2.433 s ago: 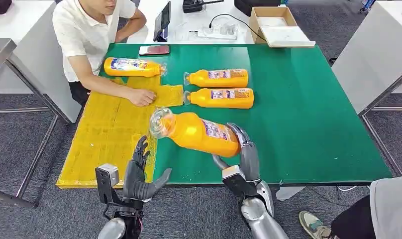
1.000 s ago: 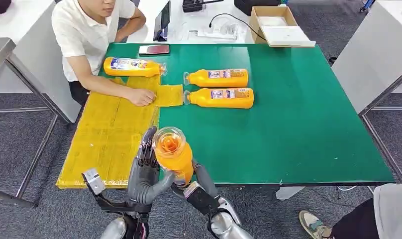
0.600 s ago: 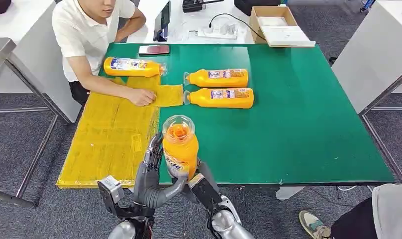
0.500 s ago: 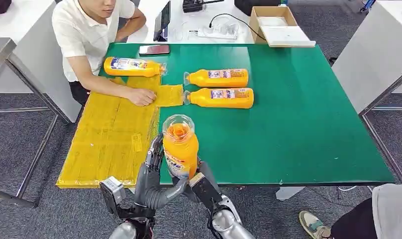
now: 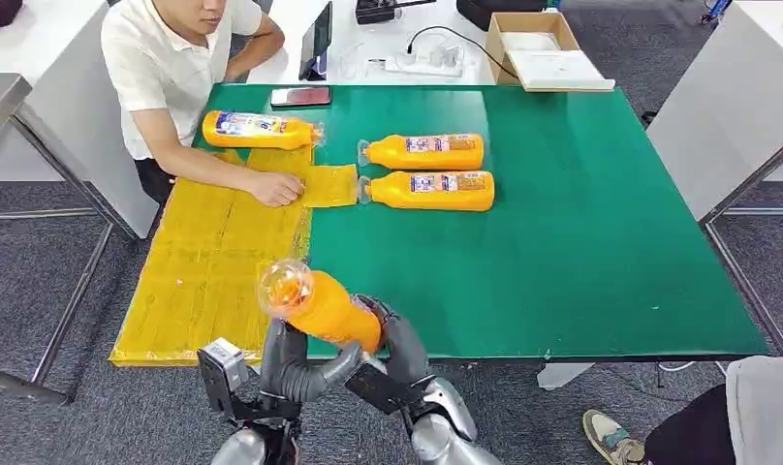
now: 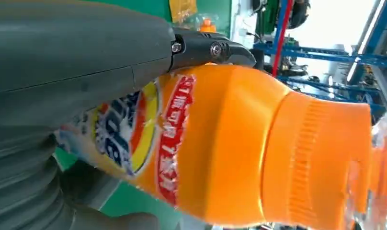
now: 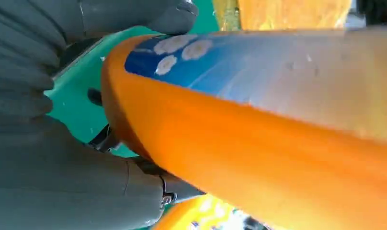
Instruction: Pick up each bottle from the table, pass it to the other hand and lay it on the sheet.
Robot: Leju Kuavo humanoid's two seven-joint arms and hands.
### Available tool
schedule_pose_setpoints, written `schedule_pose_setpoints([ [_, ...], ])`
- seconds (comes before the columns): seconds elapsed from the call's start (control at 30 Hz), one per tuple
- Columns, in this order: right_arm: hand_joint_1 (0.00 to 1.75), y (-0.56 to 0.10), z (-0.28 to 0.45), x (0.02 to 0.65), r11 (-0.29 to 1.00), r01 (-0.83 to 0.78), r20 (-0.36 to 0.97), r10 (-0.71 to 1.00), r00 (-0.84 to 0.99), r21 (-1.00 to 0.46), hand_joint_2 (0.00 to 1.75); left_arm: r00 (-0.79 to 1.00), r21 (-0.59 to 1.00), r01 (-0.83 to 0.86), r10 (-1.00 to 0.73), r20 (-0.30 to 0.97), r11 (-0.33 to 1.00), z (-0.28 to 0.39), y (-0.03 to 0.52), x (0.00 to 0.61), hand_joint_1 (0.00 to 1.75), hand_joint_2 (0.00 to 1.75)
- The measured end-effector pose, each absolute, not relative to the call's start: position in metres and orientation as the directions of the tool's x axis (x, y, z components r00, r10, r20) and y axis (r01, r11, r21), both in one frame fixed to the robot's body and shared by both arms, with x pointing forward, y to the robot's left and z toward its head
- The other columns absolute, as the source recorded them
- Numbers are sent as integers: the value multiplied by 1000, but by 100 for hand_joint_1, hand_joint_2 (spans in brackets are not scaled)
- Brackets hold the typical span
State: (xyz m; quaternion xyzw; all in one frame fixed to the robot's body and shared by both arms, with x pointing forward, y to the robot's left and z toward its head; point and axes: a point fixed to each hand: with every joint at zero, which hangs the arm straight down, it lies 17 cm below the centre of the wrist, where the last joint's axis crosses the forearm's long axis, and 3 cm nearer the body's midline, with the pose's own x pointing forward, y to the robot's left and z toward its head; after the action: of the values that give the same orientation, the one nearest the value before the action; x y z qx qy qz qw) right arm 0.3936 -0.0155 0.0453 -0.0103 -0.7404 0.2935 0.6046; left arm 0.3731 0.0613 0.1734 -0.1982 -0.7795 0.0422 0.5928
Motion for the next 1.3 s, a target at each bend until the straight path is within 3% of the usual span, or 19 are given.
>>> schedule_pose_setpoints([
  [0.47,175,3,47,385,788,-382,869,379,-317,-483,175,-194,-341,218,383,903,914,170,71,383,0,175],
  [0.5,175,7,48,383,786,-393,871,367,-326,-478,175,-183,-360,217,400,898,907,170,71,384,82,175],
  [0.53,175,9,50,382,789,-397,875,354,-331,-469,175,-170,-382,218,420,891,898,169,71,385,175,175],
  [0.8,175,20,58,375,797,-434,894,282,-348,-420,175,-89,-550,238,582,808,801,169,79,390,175,175],
  [0.83,138,21,59,375,796,-435,894,280,-351,-420,175,-76,-569,236,598,798,788,168,81,391,175,175],
  [0.87,17,22,59,374,796,-436,893,278,-353,-420,175,-65,-585,234,613,788,777,167,82,392,175,175],
  [0.9,0,23,59,374,795,-438,894,276,-354,-419,175,-60,-593,232,620,782,771,166,84,392,175,175],
  [0.93,0,24,59,372,794,-441,894,273,-357,-419,0,-56,-602,231,628,776,765,166,85,393,175,175],
  [1.1,0,29,64,366,797,-450,895,240,-375,-403,0,-52,-625,217,648,760,750,166,93,397,175,175],
  [1.3,0,29,56,351,805,-447,899,227,-374,-390,0,-98,-452,168,471,877,876,154,115,412,175,175],
])
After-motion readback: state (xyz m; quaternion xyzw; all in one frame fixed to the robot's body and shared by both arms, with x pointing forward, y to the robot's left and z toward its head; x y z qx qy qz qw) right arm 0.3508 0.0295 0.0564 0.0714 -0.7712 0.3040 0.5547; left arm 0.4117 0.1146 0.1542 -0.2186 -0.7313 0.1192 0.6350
